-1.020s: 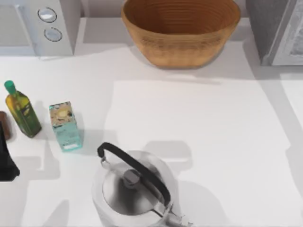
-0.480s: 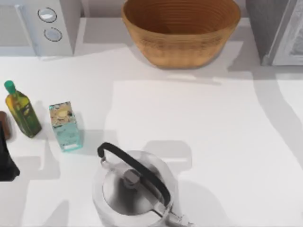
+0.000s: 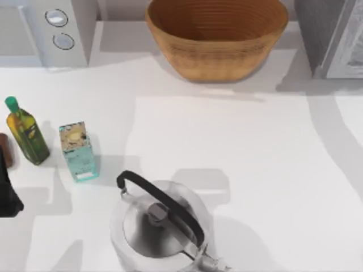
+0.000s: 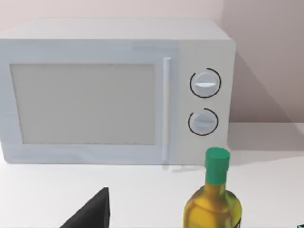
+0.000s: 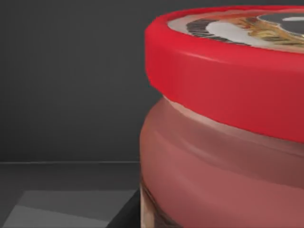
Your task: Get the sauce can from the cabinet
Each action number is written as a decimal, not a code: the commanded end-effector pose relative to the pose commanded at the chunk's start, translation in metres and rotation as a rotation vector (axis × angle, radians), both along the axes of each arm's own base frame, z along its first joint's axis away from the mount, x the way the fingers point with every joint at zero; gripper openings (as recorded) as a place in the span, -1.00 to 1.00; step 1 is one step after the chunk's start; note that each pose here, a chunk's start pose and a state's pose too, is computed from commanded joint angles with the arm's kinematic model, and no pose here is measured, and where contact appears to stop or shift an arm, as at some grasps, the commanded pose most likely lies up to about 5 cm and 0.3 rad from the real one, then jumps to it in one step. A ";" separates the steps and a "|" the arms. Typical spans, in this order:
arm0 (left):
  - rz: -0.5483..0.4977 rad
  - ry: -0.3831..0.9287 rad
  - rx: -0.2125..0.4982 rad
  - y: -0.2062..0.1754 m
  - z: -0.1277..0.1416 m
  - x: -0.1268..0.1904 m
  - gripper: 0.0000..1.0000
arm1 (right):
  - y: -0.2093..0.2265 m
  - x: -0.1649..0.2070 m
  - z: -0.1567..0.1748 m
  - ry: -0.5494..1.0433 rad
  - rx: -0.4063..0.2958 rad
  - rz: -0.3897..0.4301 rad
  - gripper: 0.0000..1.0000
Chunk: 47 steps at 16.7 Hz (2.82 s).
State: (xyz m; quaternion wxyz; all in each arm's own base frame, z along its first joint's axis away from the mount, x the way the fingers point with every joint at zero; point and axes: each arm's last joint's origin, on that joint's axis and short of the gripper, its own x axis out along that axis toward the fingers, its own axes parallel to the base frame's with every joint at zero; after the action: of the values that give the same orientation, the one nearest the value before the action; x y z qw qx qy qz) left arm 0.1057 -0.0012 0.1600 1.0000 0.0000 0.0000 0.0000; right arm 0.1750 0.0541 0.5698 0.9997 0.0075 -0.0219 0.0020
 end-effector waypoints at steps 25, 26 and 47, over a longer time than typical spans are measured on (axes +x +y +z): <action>0.000 0.000 0.000 0.000 0.000 0.000 1.00 | -0.055 -0.069 -0.410 0.044 -0.015 -0.004 -1.00; 0.000 0.000 0.000 0.000 0.000 0.000 1.00 | -0.055 -0.069 -0.410 0.044 -0.015 -0.004 -1.00; 0.000 0.000 0.000 0.000 0.000 0.000 1.00 | -0.054 -0.024 -0.387 0.070 -0.013 0.216 -1.00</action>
State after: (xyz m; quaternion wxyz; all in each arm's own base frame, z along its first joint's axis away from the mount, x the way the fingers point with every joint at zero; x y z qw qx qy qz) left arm 0.1057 -0.0012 0.1600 1.0000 0.0000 0.0000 0.0000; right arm 0.1513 -0.0002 0.1831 0.9939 0.0033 0.0137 0.1095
